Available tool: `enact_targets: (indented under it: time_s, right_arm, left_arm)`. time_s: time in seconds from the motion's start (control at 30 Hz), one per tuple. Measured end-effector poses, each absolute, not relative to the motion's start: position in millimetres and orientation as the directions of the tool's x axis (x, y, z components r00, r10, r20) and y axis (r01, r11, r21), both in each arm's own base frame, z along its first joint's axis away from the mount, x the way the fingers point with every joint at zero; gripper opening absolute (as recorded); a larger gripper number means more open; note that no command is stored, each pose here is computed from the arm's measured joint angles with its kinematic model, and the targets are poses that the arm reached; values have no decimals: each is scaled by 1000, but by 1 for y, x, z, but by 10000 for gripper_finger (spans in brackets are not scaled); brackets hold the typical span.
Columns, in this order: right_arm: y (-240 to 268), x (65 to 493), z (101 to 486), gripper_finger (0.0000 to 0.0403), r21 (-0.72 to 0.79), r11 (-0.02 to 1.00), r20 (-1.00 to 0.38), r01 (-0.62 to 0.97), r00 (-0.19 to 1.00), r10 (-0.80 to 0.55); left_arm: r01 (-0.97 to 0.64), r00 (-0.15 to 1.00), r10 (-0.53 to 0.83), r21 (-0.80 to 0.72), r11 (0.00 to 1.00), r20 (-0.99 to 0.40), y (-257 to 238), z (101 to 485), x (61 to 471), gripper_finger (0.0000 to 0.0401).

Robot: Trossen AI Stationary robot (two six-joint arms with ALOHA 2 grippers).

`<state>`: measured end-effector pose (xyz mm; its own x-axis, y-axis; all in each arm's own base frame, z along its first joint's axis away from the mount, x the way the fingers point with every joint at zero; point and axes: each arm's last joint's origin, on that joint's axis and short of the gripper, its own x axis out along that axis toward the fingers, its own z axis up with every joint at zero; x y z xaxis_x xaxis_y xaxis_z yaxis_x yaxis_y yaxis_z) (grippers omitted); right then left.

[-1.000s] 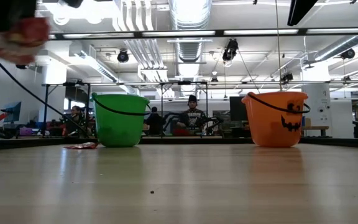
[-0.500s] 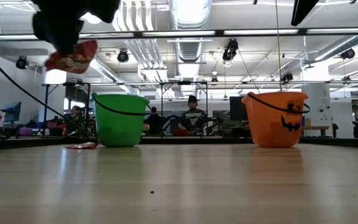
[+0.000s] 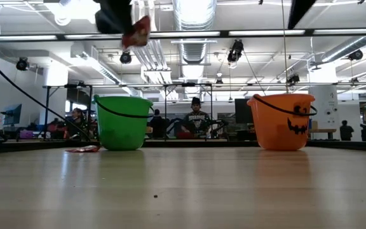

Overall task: Sort candy
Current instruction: Put the red candy into the orange bucket

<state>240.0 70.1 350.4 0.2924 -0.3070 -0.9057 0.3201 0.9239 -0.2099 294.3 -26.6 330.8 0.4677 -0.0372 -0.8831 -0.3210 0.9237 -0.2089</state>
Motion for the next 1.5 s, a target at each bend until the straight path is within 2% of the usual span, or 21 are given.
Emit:
enact_targets:
  time_s: [0.23, 0.4, 0.53, 0.77, 1.0, 1.17, 1.5]
  right_arm:
    - [72, 257, 367, 130, -119, 933, -792, 339, 534, -295]
    - [67, 258, 392, 151, -14, 918, -655, 397, 689, -309]
    - [63, 257, 409, 173, 49, 913, -557, 404, 770, -311]
    - [52, 262, 409, 206, 42, 901, -543, 433, 766, -343]
    - [47, 278, 398, 210, 11, 895, -568, 445, 740, -361]
    - [50, 291, 396, 210, 39, 934, -554, 354, 786, -275]
    - [52, 300, 406, 210, 110, 954, -467, 281, 862, -200]
  left_arm:
    - [-231, 560, 7, -148, 962, -828, -6, 375, 297, 0]
    - [-175, 604, 17, -112, 978, -797, -1, 392, 295, 0]
    - [-140, 620, 21, -84, 987, -784, 1, 396, 296, 0]
    - [-104, 650, 33, -46, 994, -760, 8, 395, 300, 0]
    - [-51, 737, 33, -7, 999, -675, 10, 403, 308, 0]
    - [-47, 773, 37, 2, 999, -634, 13, 407, 312, 0]
    - [2, 806, -17, -26, 1000, -591, 14, 410, 316, 0]
